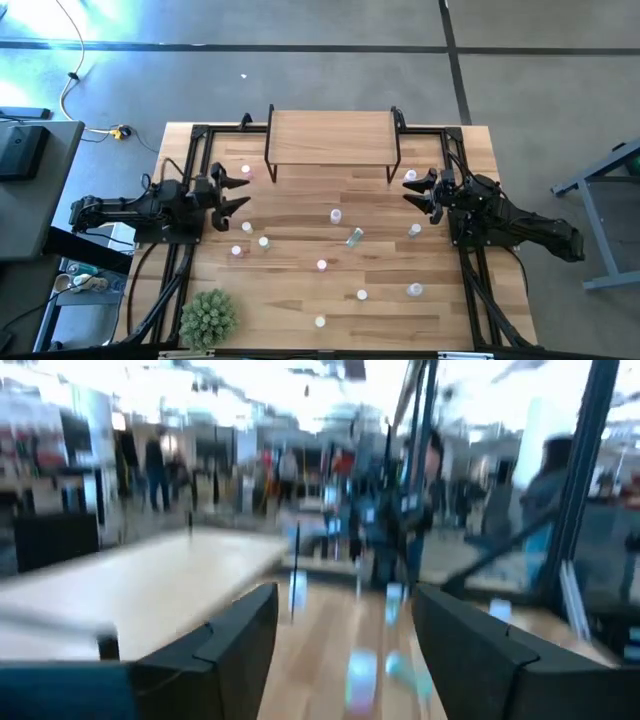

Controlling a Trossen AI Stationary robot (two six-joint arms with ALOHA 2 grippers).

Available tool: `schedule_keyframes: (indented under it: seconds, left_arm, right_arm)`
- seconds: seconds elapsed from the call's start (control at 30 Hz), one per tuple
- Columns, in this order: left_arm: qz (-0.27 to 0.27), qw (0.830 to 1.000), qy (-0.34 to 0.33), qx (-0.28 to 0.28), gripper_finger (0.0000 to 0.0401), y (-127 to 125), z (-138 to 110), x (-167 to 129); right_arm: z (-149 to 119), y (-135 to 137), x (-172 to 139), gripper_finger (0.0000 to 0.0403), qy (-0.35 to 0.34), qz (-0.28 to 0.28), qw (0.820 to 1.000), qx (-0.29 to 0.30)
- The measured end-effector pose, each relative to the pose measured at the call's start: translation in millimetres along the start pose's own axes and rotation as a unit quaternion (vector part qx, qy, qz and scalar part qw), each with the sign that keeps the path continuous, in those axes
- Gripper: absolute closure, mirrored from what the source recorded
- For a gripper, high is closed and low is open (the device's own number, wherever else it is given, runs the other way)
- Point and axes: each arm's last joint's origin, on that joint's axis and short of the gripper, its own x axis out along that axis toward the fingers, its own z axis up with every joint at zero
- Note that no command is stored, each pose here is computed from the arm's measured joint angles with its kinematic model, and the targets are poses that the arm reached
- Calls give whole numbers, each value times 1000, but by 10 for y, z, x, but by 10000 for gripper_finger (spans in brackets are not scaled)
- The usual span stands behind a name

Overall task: Pick and place medicine bottles onto shelf by color
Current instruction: Put the left yellow pill bottle on the shelf

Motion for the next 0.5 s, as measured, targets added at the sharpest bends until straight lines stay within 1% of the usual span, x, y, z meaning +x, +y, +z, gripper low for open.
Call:
schedule_keyframes:
  seconds: [0.1, 0.23, 0.3, 0.4, 0.5]
  left_arm:
    - [-5, 1000, -26, 10, 187, -8, 203, -8]
    - [-13, 1000, -13, 19, 192, -24, 447, 22]
    - [-13, 1000, 14, 23, 193, -33, 539, 62]
    - [-13, 996, 81, 32, 194, -46, 634, 135]
    - [-7, 986, 161, 43, 193, -55, 703, 201]
  right_arm:
    - [-1, 0, 0, 187, 0, 0, 1000, 0]
    - [-1, 0, 0, 187, 0, 0, 1000, 0]
    - [-1, -1, 0, 187, 0, 0, 1000, 0]
    - [-1, 0, 0, 187, 0, 0, 1000, 0]
    - [-1, 0, 0, 187, 0, 0, 1000, 0]
